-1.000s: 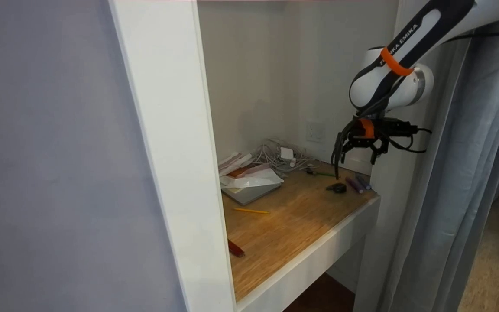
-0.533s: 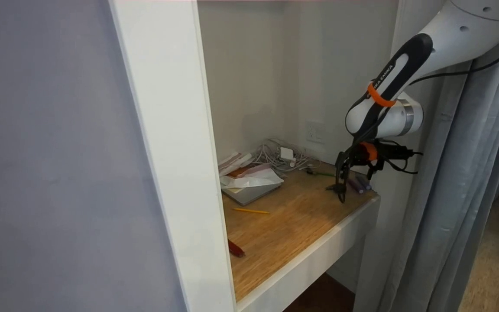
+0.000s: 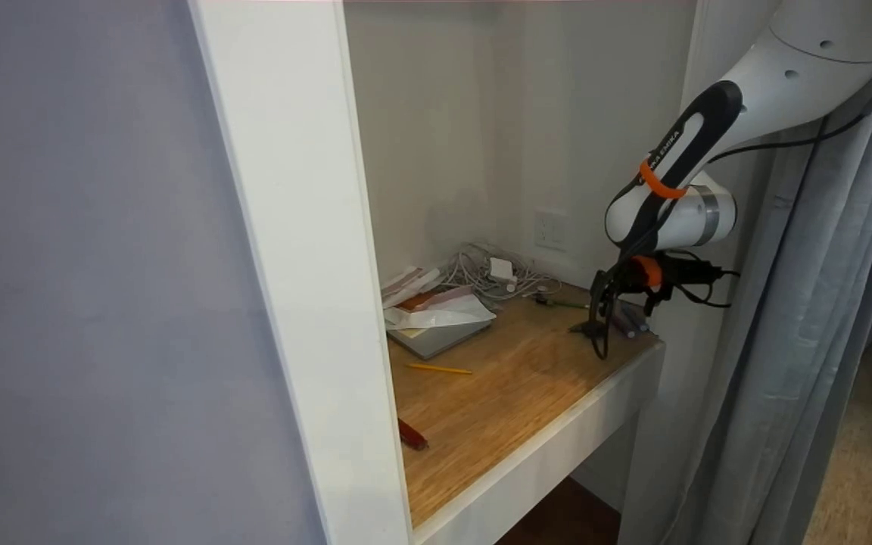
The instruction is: Pick up the purple marker and move it to the middle of the surface, pick up the blue marker and move it to the middle of the surface
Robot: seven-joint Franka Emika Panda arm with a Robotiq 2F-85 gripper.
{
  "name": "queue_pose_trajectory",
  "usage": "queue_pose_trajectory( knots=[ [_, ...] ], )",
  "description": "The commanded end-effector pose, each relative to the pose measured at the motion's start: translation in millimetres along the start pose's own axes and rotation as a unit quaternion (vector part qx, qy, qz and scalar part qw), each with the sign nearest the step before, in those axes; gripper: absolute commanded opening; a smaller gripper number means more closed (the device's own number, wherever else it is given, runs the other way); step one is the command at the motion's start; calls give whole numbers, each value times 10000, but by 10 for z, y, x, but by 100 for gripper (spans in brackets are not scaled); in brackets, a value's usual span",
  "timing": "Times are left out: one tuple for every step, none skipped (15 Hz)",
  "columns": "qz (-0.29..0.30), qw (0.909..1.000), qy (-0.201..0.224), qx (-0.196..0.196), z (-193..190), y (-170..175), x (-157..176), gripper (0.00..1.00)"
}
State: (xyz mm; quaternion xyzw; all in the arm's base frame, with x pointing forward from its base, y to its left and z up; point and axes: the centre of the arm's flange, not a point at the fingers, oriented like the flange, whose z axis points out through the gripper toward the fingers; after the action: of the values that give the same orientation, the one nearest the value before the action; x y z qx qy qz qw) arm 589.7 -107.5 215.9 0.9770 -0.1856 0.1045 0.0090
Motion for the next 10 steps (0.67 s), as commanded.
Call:
queue_pose_trajectory(
  knots=[
    [-93, 9998, 95, -120, 64, 36, 50, 100],
    [-117, 9998, 129, -55, 116, 67, 100, 100],
    [-174, 9996, 193, -98, 153, 96, 123, 100],
    [-184, 9996, 213, -49, 176, 111, 153, 100],
    [-210, 9994, 292, -26, 233, 139, 197, 100],
    [-270, 9988, 398, 3, 275, 155, 237, 100],
    [-269, 9986, 449, 46, 333, 169, 280, 100],
    [-294, 9982, 507, 95, 382, 185, 316, 100],
    [-382, 9976, 573, 116, 434, 195, 341, 100],
    [-418, 9970, 627, 158, 487, 209, 370, 100]
  ],
)
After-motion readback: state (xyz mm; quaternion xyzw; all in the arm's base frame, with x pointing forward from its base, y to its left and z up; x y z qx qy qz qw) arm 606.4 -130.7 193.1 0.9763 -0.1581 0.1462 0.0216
